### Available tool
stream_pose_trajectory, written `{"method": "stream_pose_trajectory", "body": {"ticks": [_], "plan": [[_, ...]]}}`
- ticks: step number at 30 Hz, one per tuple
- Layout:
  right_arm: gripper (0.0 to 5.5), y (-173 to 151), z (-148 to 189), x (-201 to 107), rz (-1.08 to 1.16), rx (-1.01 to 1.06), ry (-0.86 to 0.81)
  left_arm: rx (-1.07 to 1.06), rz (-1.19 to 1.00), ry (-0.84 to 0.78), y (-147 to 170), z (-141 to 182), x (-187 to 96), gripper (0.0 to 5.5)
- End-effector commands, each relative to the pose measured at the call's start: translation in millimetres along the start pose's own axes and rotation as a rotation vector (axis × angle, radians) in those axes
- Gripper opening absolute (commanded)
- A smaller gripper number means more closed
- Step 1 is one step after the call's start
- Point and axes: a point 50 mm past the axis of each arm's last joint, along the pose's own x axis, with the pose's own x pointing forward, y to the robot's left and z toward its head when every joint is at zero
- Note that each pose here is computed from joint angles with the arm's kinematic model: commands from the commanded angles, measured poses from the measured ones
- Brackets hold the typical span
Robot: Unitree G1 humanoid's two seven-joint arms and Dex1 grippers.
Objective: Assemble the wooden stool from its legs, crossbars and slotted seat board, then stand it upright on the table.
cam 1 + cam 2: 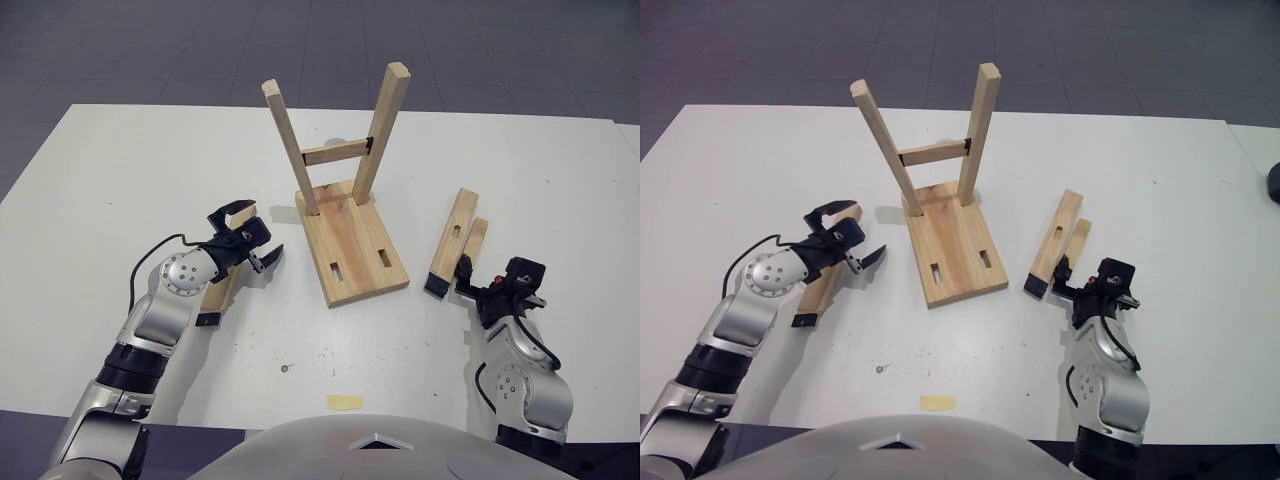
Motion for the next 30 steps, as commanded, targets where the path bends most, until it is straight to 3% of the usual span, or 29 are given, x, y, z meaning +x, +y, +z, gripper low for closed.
{"method": "stream_pose_trajectory", "body": {"ticks": [1,7,17,26,30], "plan": [[5.39,3.4,-8.9,0.4,0.014,-0.01,0.053,0.008,-0.021,0.019,-5.9,-3.5,0.6,5.4],[5.39,13.1,-2.3,0.2,0.053,-0.024,0.028,0.015,-0.047,0.02,-11.5,-3.6,0.4,5.4],[5.39,1.2,-6.1,-7.7,-0.044,0.101,0.121,0.018,-0.055,0.026,-17.9,-5.1,-0.9,5.4],[5.39,4.5,13.8,-4.4,-0.012,-0.005,0.03,0.01,-0.056,0.018,-22.4,-2.5,2.5,5.4],[5.39,21.8,23.3,-7.2,0.062,0.003,-0.001,0.004,-0.055,0.016,-22.6,-1.7,3.2,5.4]]}}
